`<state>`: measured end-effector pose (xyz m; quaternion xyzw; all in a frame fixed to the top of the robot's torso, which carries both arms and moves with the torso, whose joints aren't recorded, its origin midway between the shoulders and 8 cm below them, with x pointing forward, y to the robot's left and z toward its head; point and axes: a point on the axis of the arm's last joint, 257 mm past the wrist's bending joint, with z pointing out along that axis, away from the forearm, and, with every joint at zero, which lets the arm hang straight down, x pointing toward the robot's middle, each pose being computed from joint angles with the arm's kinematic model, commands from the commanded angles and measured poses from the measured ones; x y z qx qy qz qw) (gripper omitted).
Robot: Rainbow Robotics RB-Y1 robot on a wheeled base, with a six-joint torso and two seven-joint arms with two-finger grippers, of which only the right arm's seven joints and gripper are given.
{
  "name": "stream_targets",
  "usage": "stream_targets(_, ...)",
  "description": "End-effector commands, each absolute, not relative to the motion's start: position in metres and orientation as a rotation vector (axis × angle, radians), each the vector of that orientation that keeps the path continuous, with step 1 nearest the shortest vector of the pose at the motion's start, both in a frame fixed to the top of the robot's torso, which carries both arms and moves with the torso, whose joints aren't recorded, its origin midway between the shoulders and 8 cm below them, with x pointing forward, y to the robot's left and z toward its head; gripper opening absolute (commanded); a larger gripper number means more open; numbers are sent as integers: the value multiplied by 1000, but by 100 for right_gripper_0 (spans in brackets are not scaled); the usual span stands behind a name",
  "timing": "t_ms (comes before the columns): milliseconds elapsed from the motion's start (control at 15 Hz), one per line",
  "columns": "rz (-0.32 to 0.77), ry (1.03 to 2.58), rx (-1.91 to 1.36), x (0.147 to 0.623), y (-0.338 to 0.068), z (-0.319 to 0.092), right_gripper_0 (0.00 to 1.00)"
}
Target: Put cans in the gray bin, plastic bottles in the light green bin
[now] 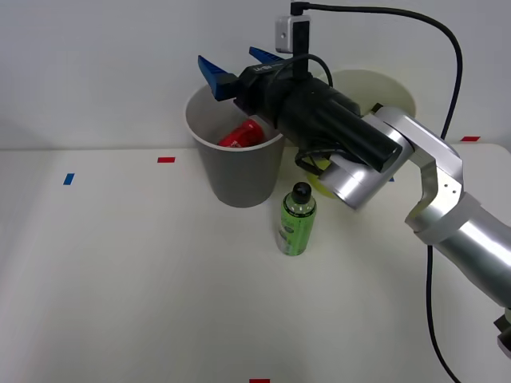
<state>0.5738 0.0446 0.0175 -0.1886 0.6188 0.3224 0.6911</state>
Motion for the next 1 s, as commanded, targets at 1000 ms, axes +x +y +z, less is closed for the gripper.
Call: stream_targets(1000, 817, 1324, -246, 497, -78, 29, 100)
